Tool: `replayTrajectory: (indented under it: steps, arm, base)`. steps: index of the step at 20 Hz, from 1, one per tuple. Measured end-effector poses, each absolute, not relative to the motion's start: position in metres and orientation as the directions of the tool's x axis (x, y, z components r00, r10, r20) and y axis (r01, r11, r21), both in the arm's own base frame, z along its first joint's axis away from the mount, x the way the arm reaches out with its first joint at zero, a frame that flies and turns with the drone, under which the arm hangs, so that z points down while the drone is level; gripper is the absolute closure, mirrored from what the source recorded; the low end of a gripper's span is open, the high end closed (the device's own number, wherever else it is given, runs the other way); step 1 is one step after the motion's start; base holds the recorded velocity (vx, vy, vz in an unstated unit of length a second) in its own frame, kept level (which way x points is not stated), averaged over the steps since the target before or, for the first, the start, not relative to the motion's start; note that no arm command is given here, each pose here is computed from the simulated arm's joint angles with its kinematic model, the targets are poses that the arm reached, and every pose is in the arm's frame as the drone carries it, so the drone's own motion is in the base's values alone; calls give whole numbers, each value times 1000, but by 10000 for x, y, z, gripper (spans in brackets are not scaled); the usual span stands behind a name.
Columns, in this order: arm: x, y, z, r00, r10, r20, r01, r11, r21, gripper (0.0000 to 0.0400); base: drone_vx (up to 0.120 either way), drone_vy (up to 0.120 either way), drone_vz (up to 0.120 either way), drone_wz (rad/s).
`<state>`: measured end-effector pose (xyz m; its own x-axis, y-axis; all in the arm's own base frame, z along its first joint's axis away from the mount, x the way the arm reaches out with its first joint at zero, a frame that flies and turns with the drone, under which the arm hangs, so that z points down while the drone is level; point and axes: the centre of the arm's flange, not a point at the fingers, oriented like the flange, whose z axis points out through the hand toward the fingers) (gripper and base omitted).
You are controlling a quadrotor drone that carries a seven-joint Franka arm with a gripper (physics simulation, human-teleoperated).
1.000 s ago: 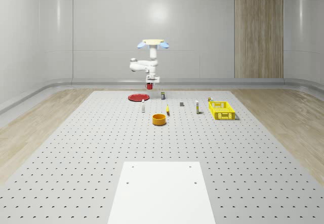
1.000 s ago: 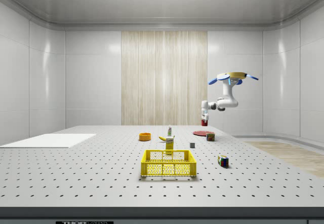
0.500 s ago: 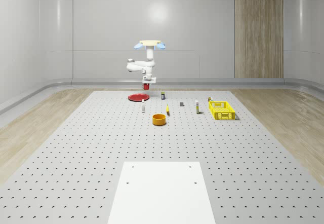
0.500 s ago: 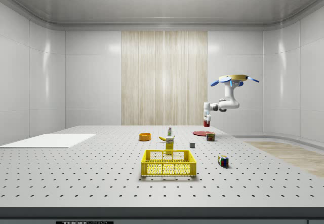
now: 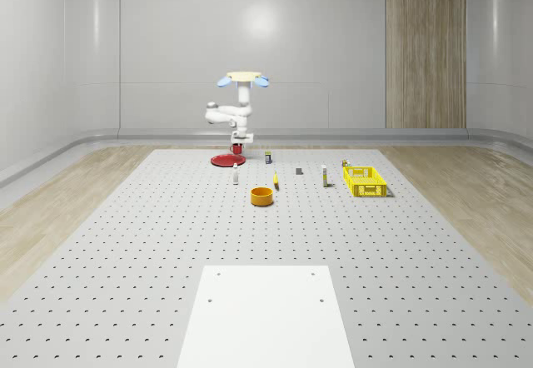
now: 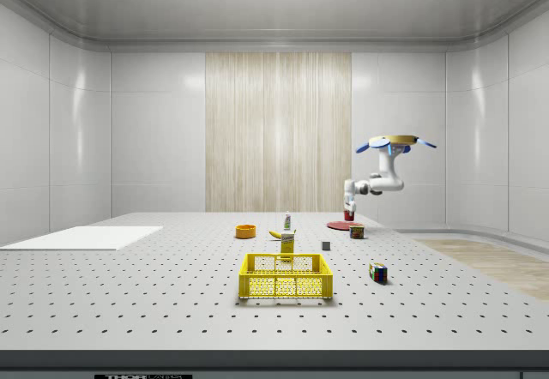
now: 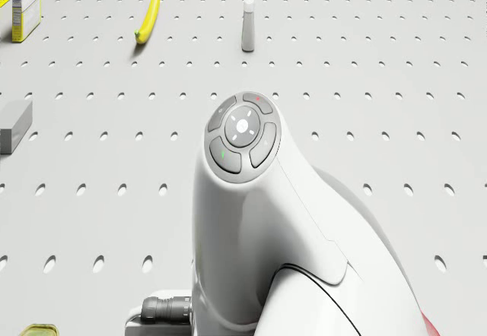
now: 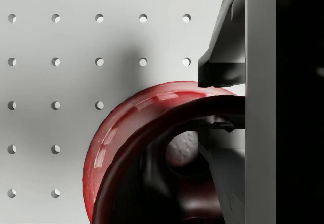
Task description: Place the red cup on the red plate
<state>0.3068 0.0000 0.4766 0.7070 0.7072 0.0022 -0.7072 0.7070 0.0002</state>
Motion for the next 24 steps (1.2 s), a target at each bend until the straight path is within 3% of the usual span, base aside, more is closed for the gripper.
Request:
replayTrajectory:
  steps: [4,9,20,21,22,24]
  arm:
    - [3068,0,4766,707,707,2,-707,707,0,300]
    - [3068,0,4766,707,707,2,-707,707,0,300]
    - [3068,0,4766,707,707,2,-707,707,0,300]
    - [3068,0,4766,707,707,2,-707,707,0,276]
    - [3068,0,4766,707,707,2,-707,707,0,215]
    - [3068,0,4766,707,707,2,-707,707,0,131]
  base:
    - [0,-120,-120,0]
    - [0,-120,-8,0]
    - [0,-4,0,0]
    - [0,0,0,0]
    - [0,0,0,0]
    - [0,0,0,0]
